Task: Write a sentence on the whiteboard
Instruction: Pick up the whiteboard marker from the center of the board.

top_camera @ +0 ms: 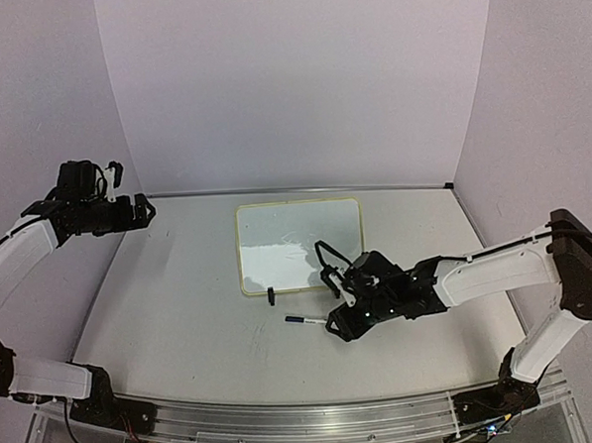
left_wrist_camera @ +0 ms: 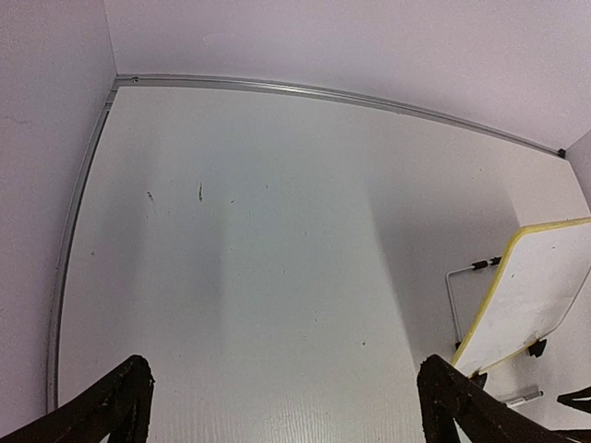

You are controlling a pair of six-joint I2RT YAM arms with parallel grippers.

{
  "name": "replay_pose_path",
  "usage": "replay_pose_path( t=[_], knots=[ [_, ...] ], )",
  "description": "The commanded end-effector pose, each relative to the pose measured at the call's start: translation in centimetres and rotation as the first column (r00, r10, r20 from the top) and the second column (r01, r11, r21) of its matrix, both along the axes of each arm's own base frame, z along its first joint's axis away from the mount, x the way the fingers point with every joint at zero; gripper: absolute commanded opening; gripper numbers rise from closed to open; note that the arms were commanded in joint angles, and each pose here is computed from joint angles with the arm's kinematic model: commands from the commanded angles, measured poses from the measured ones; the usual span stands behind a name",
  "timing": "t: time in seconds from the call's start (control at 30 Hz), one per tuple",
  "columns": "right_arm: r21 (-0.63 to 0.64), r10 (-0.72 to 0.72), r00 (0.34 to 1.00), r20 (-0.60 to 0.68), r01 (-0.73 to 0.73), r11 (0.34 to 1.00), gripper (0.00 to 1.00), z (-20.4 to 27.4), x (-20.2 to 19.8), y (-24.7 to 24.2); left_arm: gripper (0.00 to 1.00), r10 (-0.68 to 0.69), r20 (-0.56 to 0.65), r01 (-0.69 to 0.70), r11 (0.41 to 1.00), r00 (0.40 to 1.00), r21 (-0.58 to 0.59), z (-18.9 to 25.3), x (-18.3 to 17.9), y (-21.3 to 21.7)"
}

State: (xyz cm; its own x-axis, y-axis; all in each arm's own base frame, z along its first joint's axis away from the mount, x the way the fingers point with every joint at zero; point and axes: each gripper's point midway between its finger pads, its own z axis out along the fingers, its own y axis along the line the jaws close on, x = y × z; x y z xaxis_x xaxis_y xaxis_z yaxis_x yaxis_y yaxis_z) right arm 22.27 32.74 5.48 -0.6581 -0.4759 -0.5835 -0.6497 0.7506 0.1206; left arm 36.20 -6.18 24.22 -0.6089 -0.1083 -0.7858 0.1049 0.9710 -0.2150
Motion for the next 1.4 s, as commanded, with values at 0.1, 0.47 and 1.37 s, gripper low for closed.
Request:
replay_pose_path(
  t=[0.1,0.47,1.37],
  knots=[
    [-0.003,0.118,0.987,-0.111,-0.119,0.993,0.44,-1.2,-0.3,1.1,1.00,-0.057,0.041,0.057,0.998,0.998,-0.009,0.6,0.3,-1.0],
    [-0.051,0.110,0.988,-0.108,-0.117,0.992,0.45,-2.6,2.6,0.8,1.00,-0.057,0.042,0.057,0.998,0.998,0.003,0.7,0.2,-0.9],
    [-0.269,0.149,0.986,-0.068,-0.162,0.949,0.21,-6.0,1.3,1.5,0.99,-0.127,0.041,0.128,0.991,0.991,-0.031,0.3,0.0,-2.9]
  ],
)
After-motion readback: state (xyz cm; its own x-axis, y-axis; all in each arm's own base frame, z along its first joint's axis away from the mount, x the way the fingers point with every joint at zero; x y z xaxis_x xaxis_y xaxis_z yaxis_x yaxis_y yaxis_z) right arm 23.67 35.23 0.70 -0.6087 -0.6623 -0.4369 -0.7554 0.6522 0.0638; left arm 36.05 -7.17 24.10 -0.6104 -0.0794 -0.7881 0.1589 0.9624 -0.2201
